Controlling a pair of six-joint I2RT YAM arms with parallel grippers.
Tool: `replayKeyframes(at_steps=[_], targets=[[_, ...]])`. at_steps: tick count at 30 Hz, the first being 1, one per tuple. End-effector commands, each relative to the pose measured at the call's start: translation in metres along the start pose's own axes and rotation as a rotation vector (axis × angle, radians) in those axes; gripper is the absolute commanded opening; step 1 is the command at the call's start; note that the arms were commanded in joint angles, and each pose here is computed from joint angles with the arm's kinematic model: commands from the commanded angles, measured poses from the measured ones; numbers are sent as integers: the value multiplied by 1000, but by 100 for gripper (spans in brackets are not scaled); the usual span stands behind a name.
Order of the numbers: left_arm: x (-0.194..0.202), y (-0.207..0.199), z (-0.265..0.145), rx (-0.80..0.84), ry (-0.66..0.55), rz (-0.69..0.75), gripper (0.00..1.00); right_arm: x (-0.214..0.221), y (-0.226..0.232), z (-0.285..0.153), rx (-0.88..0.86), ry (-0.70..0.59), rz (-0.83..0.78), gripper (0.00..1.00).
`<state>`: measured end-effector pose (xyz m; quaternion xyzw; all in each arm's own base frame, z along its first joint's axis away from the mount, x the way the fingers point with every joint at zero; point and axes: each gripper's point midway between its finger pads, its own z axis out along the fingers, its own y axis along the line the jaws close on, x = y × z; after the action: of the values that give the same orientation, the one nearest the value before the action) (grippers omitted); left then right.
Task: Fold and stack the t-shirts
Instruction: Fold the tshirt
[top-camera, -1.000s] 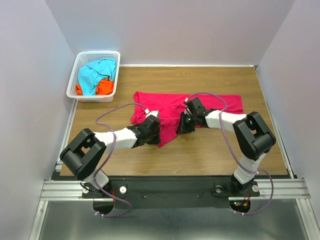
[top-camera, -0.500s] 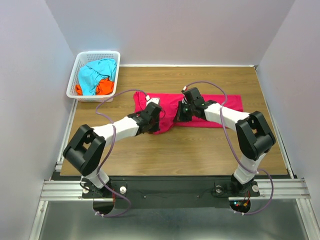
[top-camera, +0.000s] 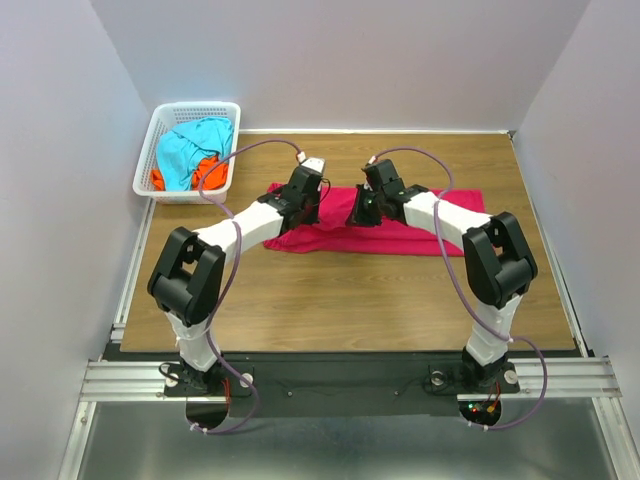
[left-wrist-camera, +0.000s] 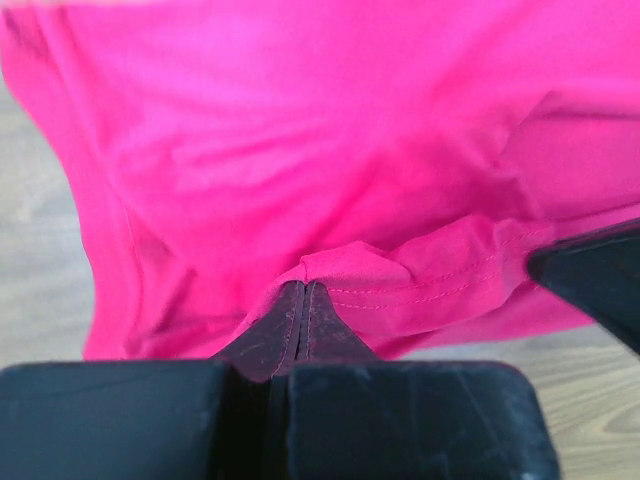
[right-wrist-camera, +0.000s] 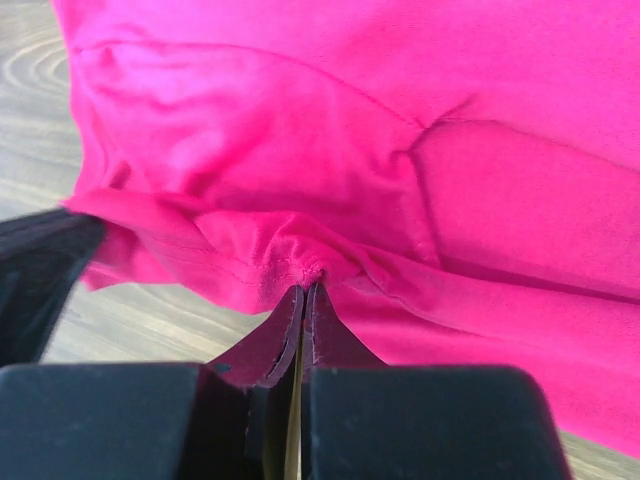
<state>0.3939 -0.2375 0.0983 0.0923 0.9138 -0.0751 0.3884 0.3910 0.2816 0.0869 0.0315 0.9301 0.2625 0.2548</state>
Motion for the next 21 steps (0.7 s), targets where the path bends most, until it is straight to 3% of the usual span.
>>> replayKeyframes(at_steps=[1, 10, 21], targets=[[-51, -7, -4, 19, -127, 95, 0, -25, 7, -2, 5, -60, 39, 1], [-83, -18, 14, 32, -205, 222, 0, -36, -4, 3, 44, -90, 103, 1], [-106, -26, 32, 36, -287, 272, 0, -49, -15, 3, 99, -144, 133, 5]])
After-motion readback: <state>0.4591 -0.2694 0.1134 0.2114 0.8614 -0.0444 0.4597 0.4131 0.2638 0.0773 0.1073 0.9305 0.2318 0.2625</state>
